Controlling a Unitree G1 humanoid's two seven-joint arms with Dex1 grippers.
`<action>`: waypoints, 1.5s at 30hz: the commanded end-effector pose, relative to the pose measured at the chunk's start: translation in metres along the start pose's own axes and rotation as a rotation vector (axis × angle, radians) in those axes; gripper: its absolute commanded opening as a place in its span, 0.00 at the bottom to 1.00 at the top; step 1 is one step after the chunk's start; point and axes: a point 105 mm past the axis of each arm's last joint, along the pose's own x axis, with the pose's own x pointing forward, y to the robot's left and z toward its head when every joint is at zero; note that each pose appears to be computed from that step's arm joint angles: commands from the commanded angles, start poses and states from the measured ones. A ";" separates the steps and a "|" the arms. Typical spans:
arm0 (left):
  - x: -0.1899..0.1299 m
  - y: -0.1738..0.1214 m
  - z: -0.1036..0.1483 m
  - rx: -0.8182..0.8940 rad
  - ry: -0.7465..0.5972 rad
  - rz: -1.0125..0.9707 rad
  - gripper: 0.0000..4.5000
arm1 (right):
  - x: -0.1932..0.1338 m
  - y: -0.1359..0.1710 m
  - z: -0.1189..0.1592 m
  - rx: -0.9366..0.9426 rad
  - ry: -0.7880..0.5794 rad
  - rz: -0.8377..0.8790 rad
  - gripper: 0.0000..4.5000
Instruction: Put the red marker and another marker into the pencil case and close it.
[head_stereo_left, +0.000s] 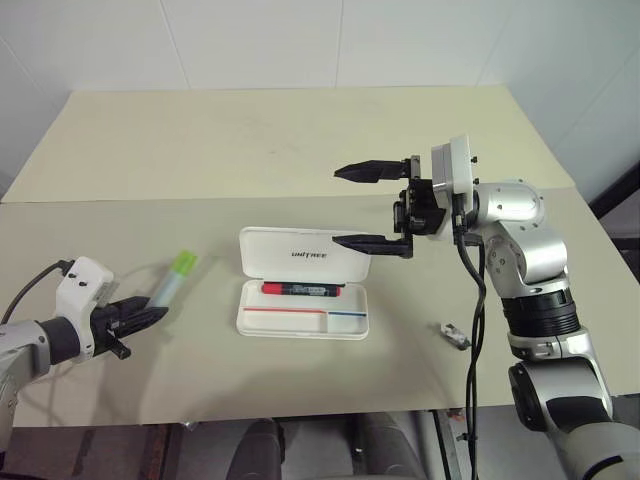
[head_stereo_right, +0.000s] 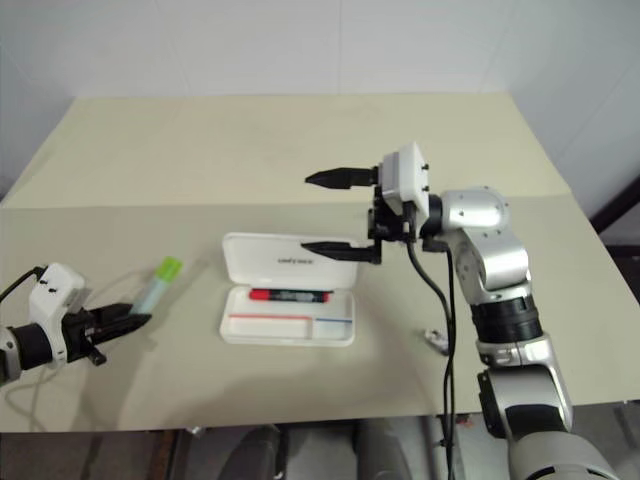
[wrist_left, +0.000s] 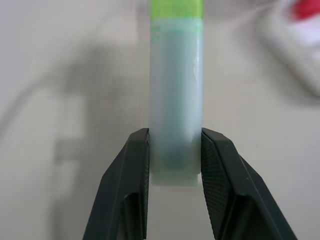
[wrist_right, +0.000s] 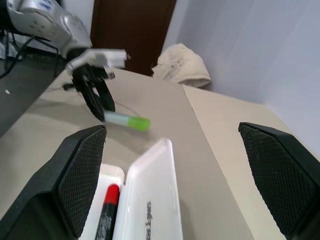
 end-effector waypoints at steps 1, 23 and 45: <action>-0.005 -0.009 0.034 0.169 -0.116 -0.075 0.23 | -0.011 -0.007 0.008 -0.055 -0.002 -0.044 1.00; 0.062 -0.073 0.077 0.482 0.006 -0.742 0.23 | -0.060 0.007 0.000 -0.025 0.136 -0.193 1.00; 0.089 -0.075 0.053 0.543 0.170 -0.768 0.23 | -0.064 0.056 0.003 0.139 0.186 -0.154 1.00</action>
